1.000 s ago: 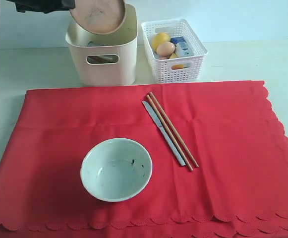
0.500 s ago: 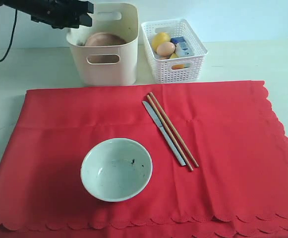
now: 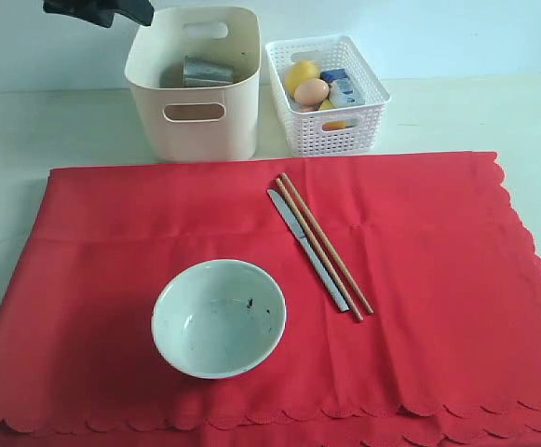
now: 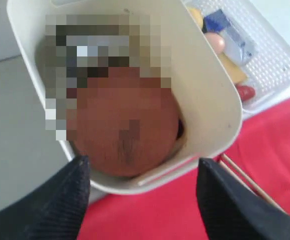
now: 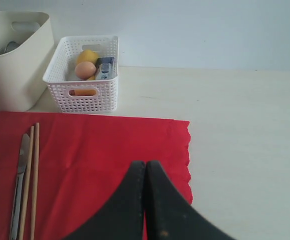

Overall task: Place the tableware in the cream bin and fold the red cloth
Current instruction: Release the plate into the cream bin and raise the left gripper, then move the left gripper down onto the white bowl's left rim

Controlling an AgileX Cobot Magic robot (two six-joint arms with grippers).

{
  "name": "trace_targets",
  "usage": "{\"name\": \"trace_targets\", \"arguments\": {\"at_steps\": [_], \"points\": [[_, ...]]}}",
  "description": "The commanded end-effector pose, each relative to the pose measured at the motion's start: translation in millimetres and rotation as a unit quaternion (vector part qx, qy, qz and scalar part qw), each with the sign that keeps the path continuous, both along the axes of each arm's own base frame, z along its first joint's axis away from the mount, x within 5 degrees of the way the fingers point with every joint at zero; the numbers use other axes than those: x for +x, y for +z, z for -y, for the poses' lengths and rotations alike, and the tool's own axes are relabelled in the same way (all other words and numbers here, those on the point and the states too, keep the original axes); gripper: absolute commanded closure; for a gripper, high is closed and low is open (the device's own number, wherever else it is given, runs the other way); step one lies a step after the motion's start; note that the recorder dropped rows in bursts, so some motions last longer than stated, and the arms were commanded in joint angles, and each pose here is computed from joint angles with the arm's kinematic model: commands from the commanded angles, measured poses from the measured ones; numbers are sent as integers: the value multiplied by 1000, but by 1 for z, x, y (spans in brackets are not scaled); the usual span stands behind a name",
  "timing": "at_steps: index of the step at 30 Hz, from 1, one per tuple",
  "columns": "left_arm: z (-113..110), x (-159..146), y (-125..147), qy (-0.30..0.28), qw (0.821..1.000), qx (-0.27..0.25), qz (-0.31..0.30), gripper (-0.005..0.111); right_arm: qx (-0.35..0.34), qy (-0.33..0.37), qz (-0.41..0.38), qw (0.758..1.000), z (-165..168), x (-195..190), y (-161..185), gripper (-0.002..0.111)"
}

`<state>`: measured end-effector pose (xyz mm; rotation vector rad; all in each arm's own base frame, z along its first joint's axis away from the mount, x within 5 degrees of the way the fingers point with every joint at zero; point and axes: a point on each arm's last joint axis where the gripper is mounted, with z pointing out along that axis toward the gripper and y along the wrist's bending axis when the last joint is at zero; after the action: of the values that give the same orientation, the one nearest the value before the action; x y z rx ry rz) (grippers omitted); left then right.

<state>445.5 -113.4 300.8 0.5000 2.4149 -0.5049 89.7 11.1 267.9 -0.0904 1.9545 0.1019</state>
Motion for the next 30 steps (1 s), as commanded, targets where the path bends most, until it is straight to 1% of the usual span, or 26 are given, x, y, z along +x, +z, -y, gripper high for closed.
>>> {"name": "trace_targets", "arguments": {"at_steps": [1, 3, 6, 11, 13, 16, 22, 25, 30], "points": [[-5, -24, 20, -17, 998, 15, -56, 46, -3, -2, 14, 1000, 1, -1, 2, 108], [-5, -33, 25, -19, 997, 13, -80, 47, -1, -2, 27, 1000, 1, -4, 4, 108], [-6, -41, 31, -19, 995, 11, -100, 49, 0, -2, 45, 999, 2, -9, 7, 108], [-8, -56, 32, -18, 993, 8, -118, 51, 2, -3, 62, 998, 2, -15, 10, 108], [-9, -65, 29, -18, 991, 10, -130, 51, 3, -2, 66, 998, 2, -17, 10, 108], [-12, -79, 18, -17, 988, 14, -155, 51, 3, -3, 67, 998, 2, -17, 10, 108], [-16, -105, -2, -15, 983, 20, -181, 51, 3, -3, 67, 998, 2, -17, 10, 108], [-13, -117, -17, -21, 980, 25, -197, 51, 3, -3, 67, 998, 2, -17, 10, 108], [2, -135, -41, -43, 975, 38, -216, 51, 3, -3, 67, 998, 2, -17, 10, 108]]}}
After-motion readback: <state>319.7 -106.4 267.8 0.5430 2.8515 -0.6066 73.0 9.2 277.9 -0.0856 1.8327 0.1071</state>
